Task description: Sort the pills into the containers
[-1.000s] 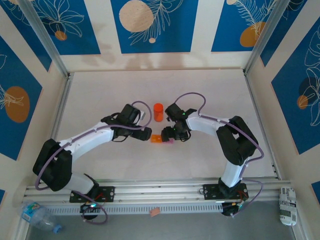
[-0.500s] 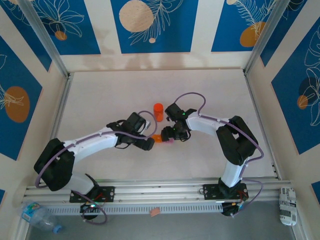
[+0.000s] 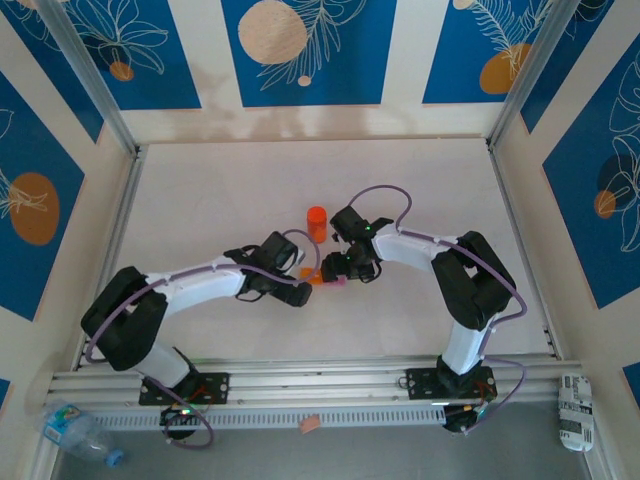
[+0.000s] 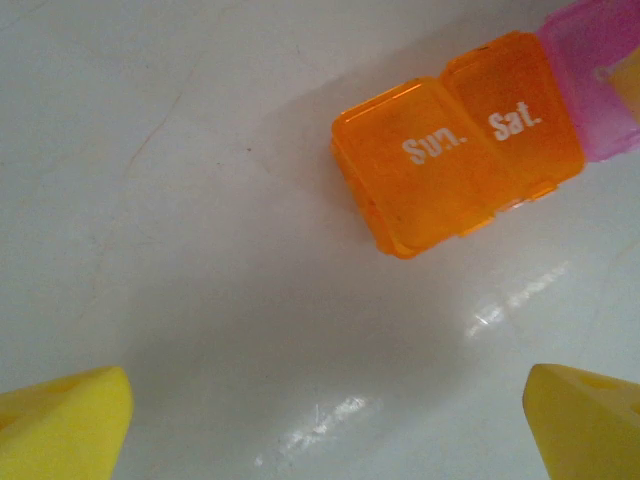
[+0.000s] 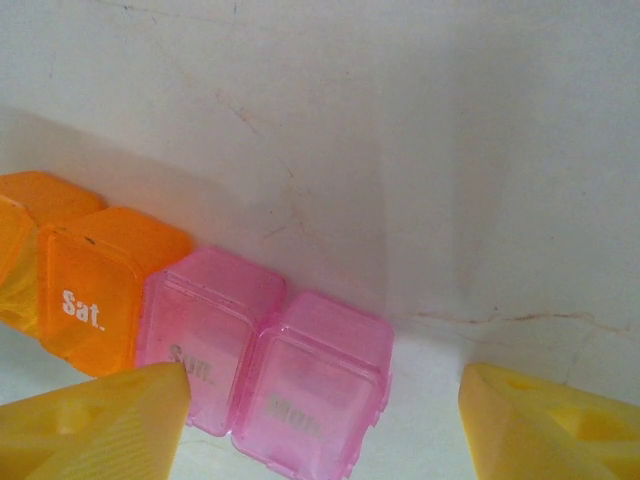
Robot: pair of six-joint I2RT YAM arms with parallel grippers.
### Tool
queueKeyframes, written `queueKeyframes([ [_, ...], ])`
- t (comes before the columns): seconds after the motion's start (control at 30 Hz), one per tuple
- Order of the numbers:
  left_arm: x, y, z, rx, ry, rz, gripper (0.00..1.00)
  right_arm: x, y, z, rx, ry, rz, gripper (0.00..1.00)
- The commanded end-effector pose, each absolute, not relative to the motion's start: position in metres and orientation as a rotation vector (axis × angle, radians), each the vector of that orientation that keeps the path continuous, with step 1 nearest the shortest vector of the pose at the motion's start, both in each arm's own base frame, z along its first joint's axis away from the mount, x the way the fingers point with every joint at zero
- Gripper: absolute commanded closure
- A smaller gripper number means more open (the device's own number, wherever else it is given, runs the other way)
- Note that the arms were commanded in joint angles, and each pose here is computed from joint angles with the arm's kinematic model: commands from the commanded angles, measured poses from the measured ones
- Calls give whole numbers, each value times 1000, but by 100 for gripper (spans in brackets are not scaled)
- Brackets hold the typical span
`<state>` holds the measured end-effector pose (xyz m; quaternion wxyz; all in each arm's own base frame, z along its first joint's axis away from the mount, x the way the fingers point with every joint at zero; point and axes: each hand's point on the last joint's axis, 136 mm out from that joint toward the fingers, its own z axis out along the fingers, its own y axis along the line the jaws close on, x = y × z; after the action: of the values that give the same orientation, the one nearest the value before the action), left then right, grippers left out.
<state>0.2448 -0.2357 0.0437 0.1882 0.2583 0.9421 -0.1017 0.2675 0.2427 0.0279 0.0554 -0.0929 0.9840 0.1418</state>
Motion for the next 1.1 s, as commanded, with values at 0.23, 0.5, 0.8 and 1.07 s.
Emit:
queueKeyframes([
  [0.23,273,-240,53,693,2582,-173,0,252,233,4,-253,3065,368,28],
  [0.5,296,-235,64,674,2546,-105,0,250,232,1,-253,3072,365,29],
  [0.8,323,-234,71,615,2541,-105,0,248,233,-1,-258,3077,364,29],
  [1.07,336,-234,69,578,2552,-114,0,246,233,-4,-265,3086,357,29],
])
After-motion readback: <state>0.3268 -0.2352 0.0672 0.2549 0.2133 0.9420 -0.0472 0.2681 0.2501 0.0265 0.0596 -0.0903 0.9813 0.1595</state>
